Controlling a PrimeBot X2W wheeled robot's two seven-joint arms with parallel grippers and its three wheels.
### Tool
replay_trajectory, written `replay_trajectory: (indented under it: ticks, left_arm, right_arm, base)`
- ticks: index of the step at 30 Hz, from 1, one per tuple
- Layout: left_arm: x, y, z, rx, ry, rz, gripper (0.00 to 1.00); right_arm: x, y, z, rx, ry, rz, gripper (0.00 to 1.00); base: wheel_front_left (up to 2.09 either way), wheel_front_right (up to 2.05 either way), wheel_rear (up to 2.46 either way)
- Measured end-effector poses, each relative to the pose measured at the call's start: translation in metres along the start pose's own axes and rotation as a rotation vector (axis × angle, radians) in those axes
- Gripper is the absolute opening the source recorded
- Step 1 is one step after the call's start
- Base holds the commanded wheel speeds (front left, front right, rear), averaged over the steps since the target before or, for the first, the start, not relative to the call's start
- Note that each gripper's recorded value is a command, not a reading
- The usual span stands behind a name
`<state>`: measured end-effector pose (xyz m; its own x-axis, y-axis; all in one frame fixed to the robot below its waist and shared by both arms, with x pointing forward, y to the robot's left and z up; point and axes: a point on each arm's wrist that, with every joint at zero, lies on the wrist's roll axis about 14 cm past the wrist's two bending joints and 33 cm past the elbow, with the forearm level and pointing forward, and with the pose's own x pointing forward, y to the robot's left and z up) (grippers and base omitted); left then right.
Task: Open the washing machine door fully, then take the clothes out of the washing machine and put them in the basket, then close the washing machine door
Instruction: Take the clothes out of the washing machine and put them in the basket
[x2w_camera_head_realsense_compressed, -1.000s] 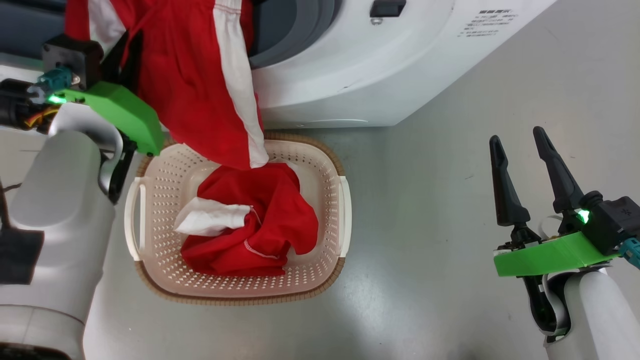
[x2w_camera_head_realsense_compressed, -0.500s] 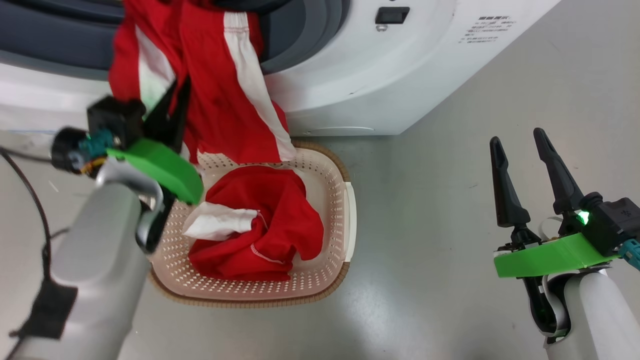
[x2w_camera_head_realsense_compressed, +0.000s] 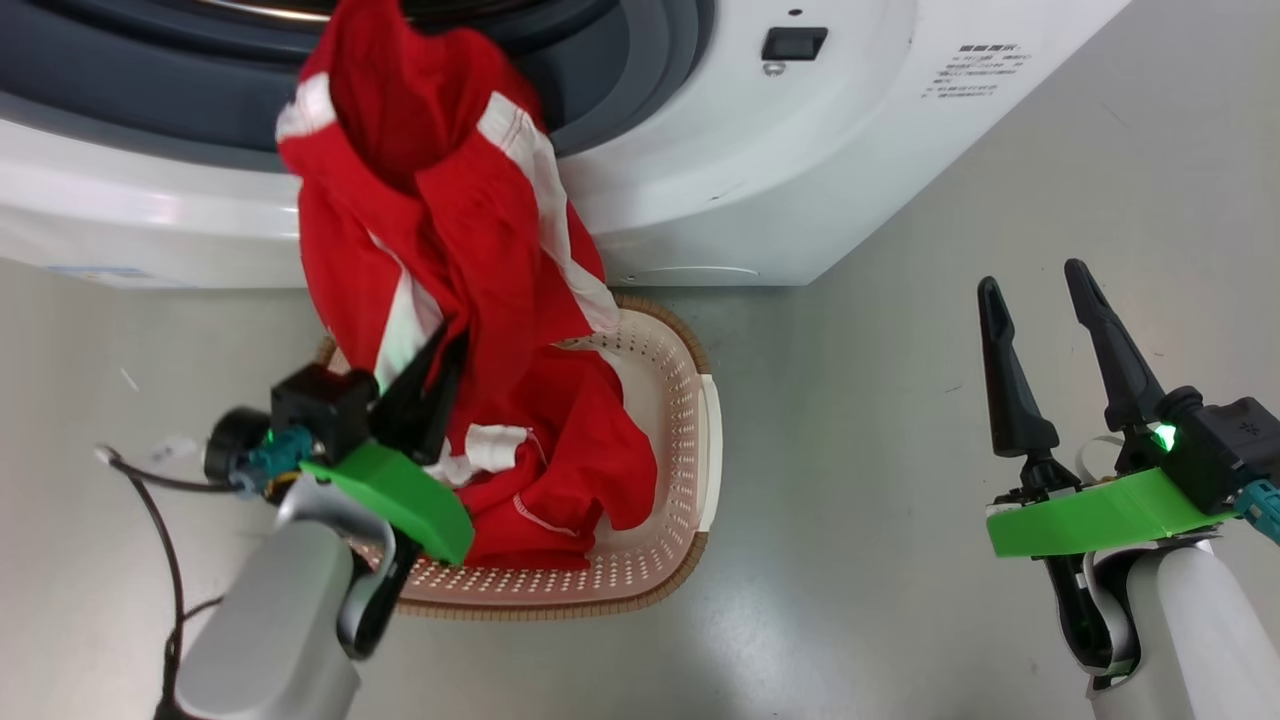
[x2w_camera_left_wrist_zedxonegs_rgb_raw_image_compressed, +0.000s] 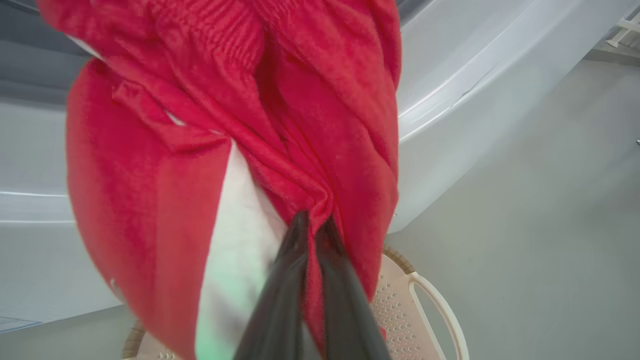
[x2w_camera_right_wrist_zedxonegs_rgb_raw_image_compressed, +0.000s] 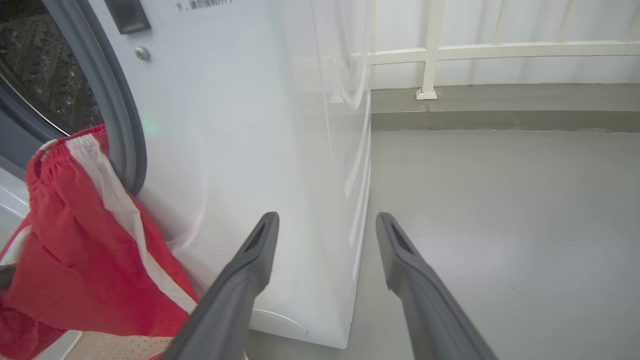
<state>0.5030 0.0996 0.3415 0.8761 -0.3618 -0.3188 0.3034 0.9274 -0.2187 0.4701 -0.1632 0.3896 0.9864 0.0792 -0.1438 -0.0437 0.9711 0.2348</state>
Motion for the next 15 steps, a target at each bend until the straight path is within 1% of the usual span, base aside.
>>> replay_trajectory:
  ticks: [12,15]
  left_arm:
    - [-0.021,-0.006,-0.06,-0.068,0.164,0.017,0.0]
    - [-0.026,-0.012,-0.082,-0.073,0.243,0.009,0.0]
  right_arm:
    - [0.0,-0.003,-0.006,0.0,0.015,-0.006,1.0]
    - [0.0,-0.004,-0.008,-0.001,0.02,-0.009,1.0]
  base:
    - [0.0,0.0,0.0]
    - [0.0,0.0,0.0]
